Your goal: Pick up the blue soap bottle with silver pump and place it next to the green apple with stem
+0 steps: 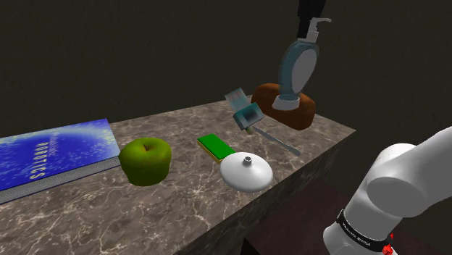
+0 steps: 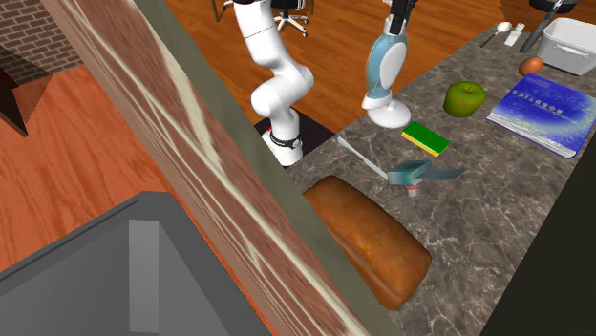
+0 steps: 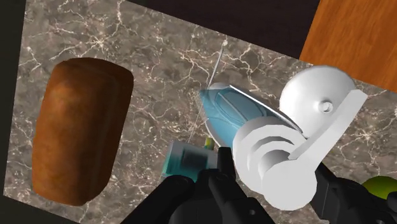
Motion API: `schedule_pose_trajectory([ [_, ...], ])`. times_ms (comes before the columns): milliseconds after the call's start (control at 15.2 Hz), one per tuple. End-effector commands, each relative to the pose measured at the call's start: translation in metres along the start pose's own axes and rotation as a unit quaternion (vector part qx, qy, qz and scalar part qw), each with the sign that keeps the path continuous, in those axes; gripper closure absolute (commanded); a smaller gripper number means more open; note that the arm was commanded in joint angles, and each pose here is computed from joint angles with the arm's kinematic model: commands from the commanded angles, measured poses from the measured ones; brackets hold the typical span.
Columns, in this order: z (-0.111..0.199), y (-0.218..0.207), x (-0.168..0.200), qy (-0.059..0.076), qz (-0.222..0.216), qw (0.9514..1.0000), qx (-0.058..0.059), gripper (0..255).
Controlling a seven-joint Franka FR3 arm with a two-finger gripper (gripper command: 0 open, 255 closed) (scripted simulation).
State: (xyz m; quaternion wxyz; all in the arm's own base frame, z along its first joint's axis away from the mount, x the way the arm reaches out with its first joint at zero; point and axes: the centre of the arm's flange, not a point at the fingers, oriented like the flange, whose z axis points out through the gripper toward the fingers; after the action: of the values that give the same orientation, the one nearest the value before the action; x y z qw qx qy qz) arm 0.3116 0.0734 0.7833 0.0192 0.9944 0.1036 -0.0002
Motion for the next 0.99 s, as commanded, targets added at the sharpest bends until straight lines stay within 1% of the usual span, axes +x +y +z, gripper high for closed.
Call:
schedule_pose_trajectory([
  [0,-0.003,-0.028,0.01,0.0,0.0,1.0,0.0,255],
  [924,-0.01,-0.201,0.074,0.0,0.0,1.0,0.0,255],
])
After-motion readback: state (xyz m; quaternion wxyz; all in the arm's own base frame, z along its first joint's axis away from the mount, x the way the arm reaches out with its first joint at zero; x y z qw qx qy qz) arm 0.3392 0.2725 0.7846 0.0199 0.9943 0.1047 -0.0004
